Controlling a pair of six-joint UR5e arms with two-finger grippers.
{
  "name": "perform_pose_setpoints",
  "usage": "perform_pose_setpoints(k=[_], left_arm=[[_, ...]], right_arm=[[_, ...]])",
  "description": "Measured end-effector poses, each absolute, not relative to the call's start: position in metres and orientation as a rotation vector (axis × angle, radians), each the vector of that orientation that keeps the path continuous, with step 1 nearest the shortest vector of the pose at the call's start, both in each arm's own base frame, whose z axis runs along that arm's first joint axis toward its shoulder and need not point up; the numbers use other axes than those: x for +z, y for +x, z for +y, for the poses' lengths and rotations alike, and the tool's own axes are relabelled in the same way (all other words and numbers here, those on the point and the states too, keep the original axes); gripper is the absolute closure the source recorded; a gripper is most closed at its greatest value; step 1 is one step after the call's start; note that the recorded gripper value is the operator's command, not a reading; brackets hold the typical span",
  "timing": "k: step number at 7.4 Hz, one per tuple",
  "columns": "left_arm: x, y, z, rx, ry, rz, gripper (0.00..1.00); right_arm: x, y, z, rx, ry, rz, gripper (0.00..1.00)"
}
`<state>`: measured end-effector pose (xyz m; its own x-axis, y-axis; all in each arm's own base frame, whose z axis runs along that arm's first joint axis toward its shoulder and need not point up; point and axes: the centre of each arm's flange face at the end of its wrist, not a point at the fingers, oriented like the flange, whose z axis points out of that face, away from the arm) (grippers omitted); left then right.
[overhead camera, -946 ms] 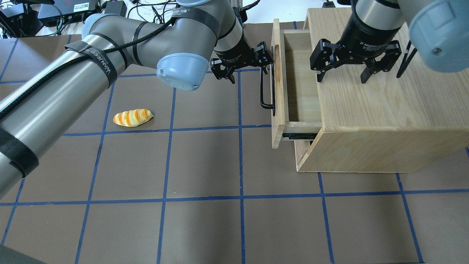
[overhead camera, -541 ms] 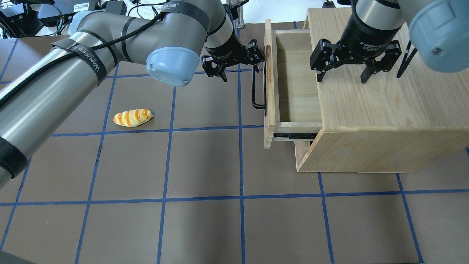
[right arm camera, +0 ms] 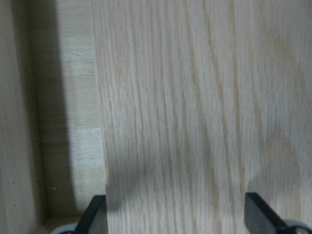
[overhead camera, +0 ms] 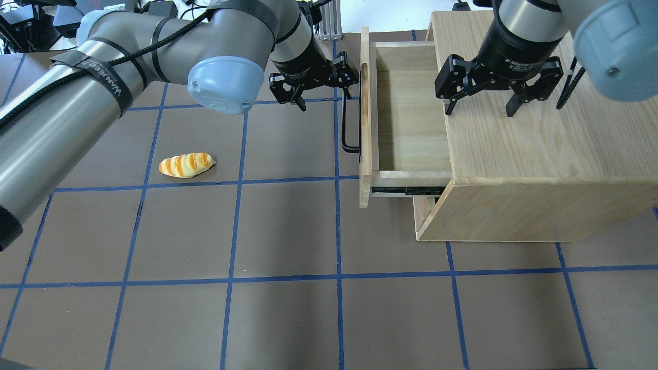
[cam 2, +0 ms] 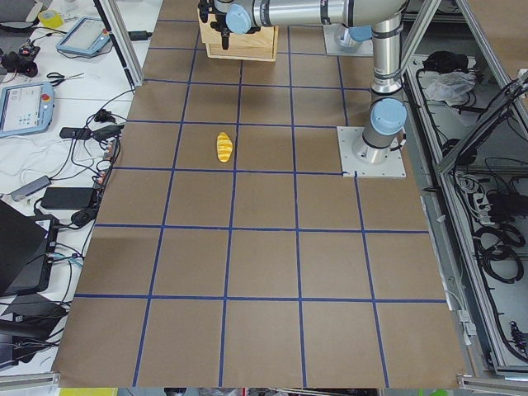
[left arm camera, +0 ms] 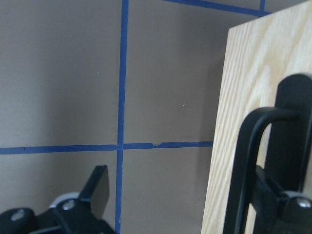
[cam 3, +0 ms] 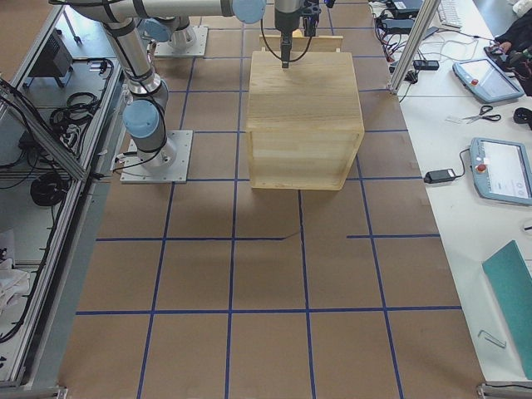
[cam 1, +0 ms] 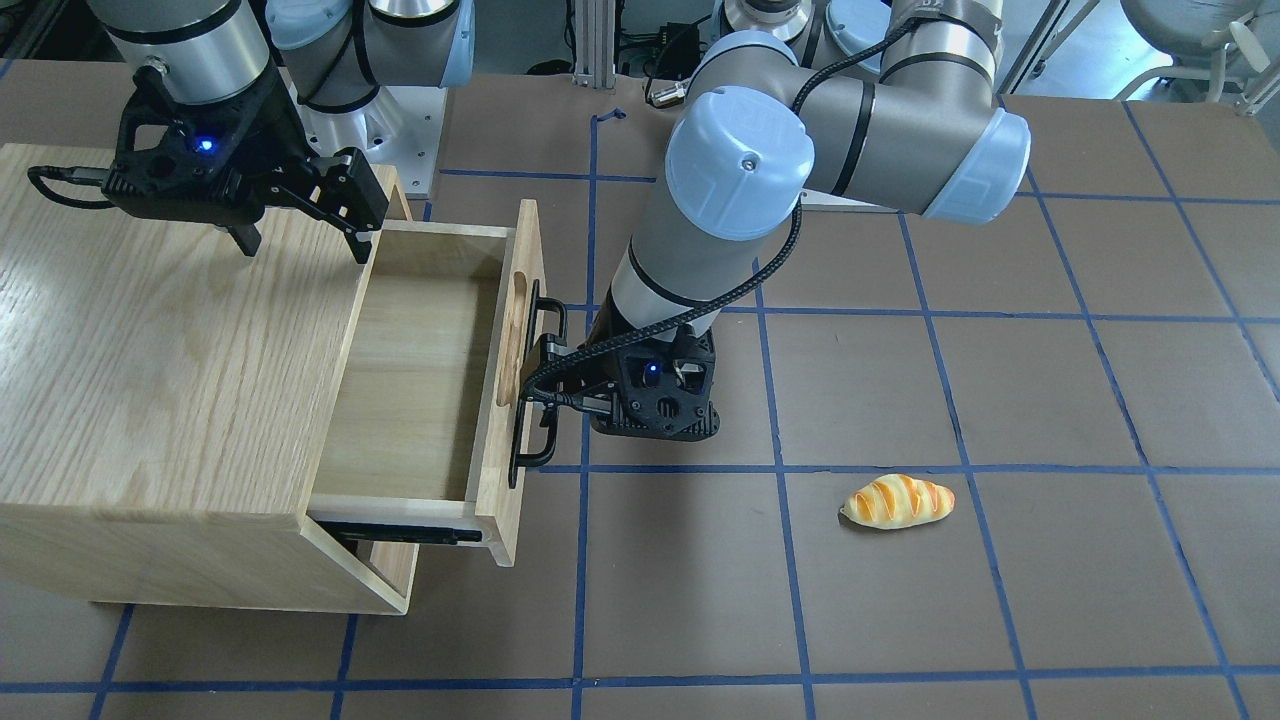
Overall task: Open upper drawer
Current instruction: 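Pull the drawer handle with the left gripper away from the cabinet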
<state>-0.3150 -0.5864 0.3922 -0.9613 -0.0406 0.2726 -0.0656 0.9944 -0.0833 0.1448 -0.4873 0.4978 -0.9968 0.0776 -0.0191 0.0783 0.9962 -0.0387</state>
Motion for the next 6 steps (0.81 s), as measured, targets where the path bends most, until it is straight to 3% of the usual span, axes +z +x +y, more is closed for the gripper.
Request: perform_pose_setpoints(k=[6], left_arm=[[0.398,-0.290,-0.593,0.133,0.060,-2.872,0.00]], right_arm=[[0.498,0.145,-0.487,-0.062,0.122,3.122,0.00]])
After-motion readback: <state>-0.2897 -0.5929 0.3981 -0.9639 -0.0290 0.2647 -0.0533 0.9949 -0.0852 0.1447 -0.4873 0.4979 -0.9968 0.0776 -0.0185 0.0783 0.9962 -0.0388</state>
